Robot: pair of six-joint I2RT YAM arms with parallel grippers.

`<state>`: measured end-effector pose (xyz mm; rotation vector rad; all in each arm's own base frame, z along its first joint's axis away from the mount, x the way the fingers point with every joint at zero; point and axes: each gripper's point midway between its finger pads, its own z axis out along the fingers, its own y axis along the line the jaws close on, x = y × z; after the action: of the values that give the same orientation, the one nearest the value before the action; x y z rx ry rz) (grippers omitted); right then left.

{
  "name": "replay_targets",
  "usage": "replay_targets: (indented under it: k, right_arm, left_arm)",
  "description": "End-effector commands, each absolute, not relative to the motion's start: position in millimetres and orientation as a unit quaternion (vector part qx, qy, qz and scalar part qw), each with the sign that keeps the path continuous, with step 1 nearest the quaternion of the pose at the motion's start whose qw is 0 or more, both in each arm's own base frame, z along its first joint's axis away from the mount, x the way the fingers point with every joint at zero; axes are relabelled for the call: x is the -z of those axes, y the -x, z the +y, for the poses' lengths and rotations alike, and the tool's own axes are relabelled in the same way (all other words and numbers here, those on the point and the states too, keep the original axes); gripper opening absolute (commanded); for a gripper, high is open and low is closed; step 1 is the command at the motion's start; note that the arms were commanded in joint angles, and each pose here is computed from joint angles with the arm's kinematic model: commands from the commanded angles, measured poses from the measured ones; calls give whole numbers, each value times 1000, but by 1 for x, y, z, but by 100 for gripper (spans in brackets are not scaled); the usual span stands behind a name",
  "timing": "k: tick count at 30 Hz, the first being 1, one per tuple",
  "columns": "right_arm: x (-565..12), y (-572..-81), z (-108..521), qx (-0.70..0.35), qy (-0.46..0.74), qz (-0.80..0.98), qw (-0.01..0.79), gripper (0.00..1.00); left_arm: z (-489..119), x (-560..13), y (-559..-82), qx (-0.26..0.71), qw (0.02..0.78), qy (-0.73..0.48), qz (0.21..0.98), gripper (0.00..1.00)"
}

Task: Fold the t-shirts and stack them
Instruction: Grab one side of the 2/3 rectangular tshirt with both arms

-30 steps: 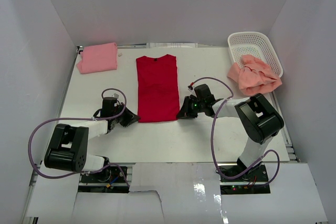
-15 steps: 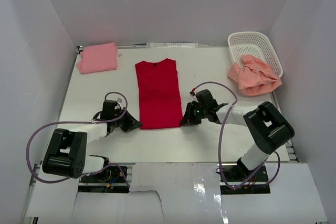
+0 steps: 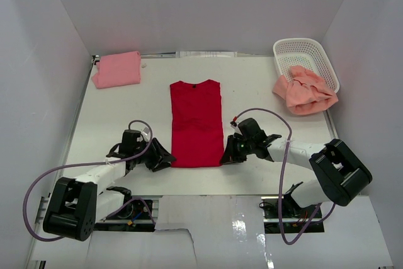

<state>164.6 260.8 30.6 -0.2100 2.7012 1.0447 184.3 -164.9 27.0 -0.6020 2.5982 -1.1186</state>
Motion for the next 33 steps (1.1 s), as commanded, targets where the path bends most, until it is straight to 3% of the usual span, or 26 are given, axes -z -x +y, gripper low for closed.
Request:
replay_targets:
  k: [1, 22, 31, 33]
  right_arm:
    - [-33, -164, 262, -356, 69, 925, 118, 8]
    - [-30, -163, 267, -352, 72, 926, 113, 8]
    - [-35, -165, 267, -355, 73, 924, 123, 8]
    - [-36, -165, 267, -356, 75, 923, 124, 8]
  left_arm:
    - [-154, -7, -161, 347, 97, 232, 903, 55]
    - [-147, 12, -149, 303, 76, 257, 914, 54]
    - [-144, 23, -149, 294, 76, 267, 914, 41]
    - [-144, 23, -149, 294, 78, 268, 914, 30]
